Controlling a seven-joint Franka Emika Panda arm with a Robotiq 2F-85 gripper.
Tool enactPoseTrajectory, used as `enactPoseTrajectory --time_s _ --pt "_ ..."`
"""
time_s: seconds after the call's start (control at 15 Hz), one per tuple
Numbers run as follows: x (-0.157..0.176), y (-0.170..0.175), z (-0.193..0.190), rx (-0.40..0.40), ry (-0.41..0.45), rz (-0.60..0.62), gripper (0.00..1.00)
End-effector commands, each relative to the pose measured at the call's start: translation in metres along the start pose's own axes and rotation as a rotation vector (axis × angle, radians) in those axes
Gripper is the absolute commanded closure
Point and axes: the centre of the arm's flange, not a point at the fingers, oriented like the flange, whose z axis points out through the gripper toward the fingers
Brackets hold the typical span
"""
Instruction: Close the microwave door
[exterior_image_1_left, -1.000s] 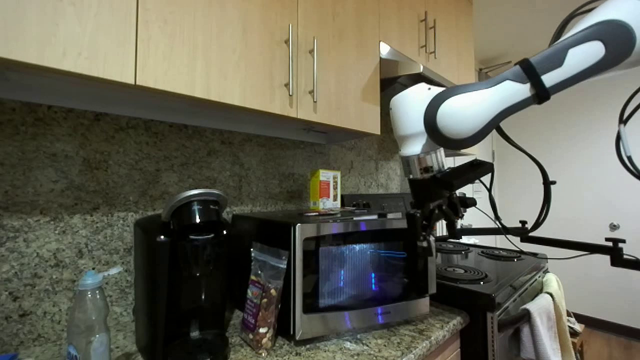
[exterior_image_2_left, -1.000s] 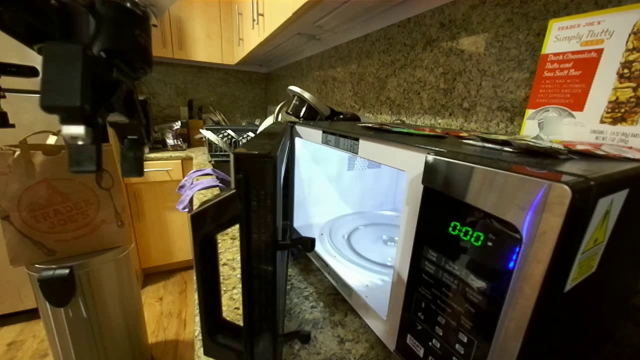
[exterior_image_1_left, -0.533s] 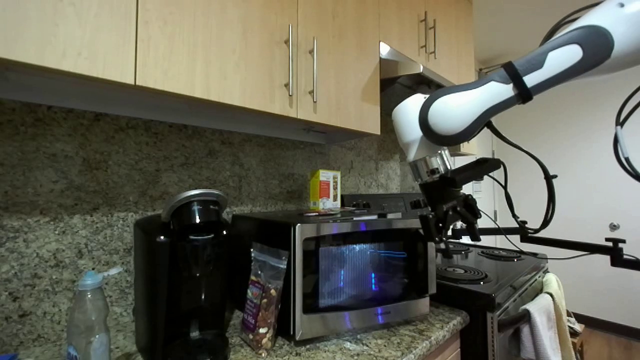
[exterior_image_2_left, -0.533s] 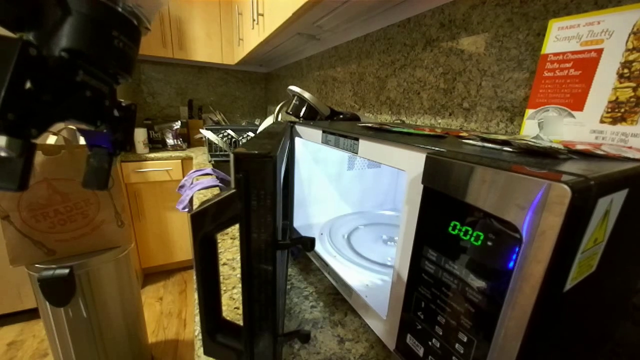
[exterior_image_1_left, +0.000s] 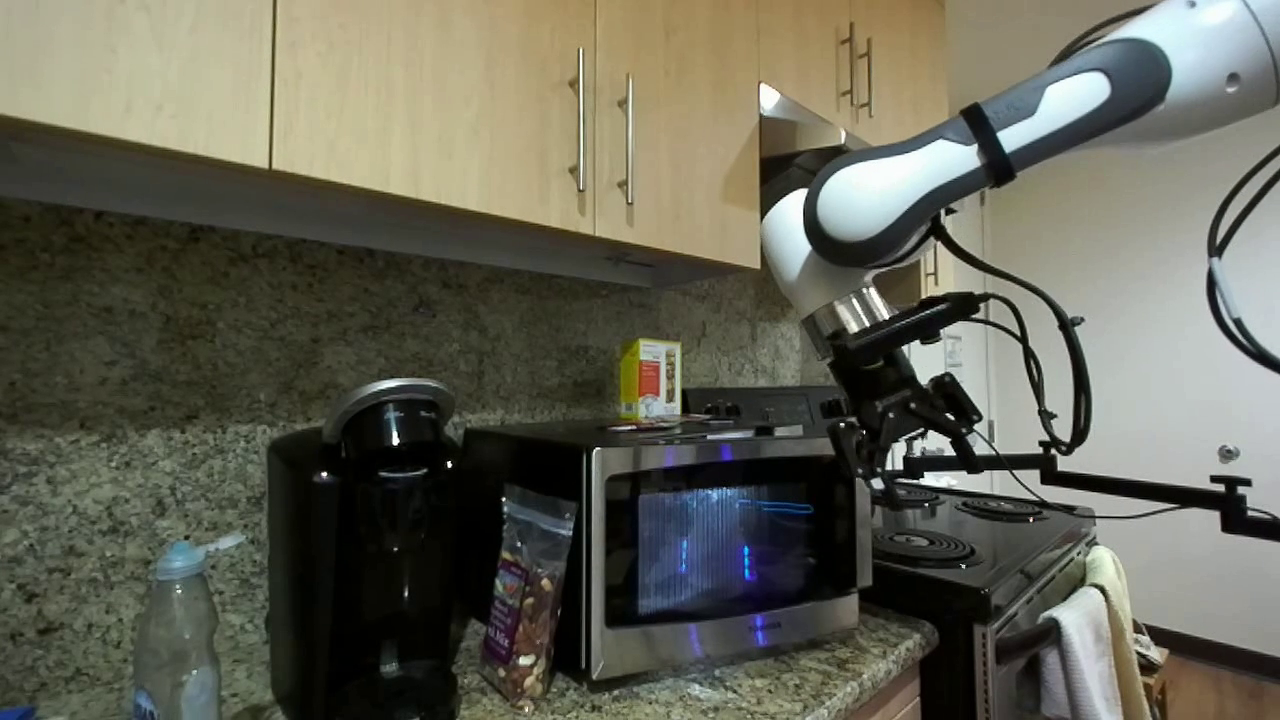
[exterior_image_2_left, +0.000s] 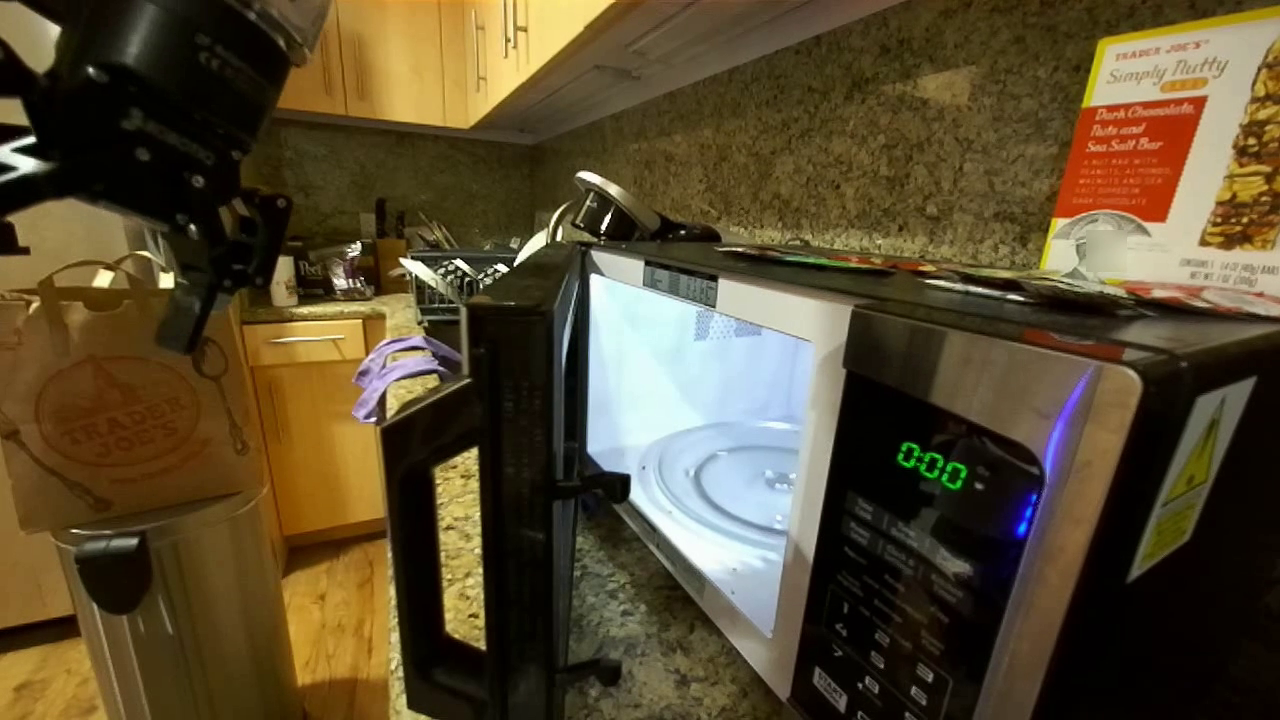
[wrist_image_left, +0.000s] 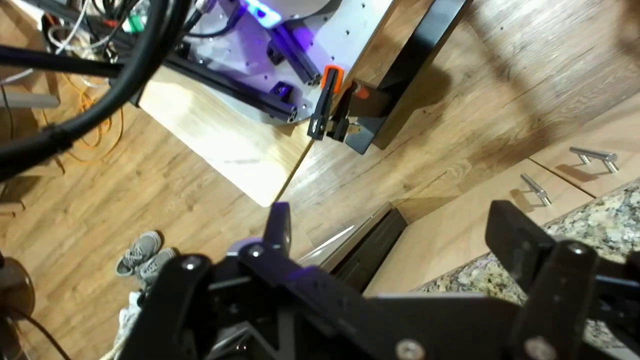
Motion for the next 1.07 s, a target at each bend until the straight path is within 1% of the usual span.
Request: enactPoseTrajectory --time_s 0.0,0.07,0.2,0.27,0.33,0.4,0.47,0.8,1.0 --pt "-0.001 -0.006 0.002 0.010 -0.043 0.023 0.00" --pt "-0.002 -0.011 0.004 0.014 -0.073 0.035 0.00" --pt "0.000 -0.016 0.006 0.010 -0.091 0.044 0.00" --pt "0.001 -0.016 0.007 0.010 -0.094 0.046 0.00" --pt "0.003 -0.021 0.004 -0.020 -0.065 0.073 0.00" --pt "0.006 -0.019 0.002 0.007 -0.081 0.144 0.00" --pt "0.012 -0.015 0.001 0.057 -0.115 0.214 0.00" --pt "0.040 0.007 0.013 0.147 -0.243 0.394 0.00" --pt "0.055 0.013 0.020 0.248 -0.302 0.497 0.00"
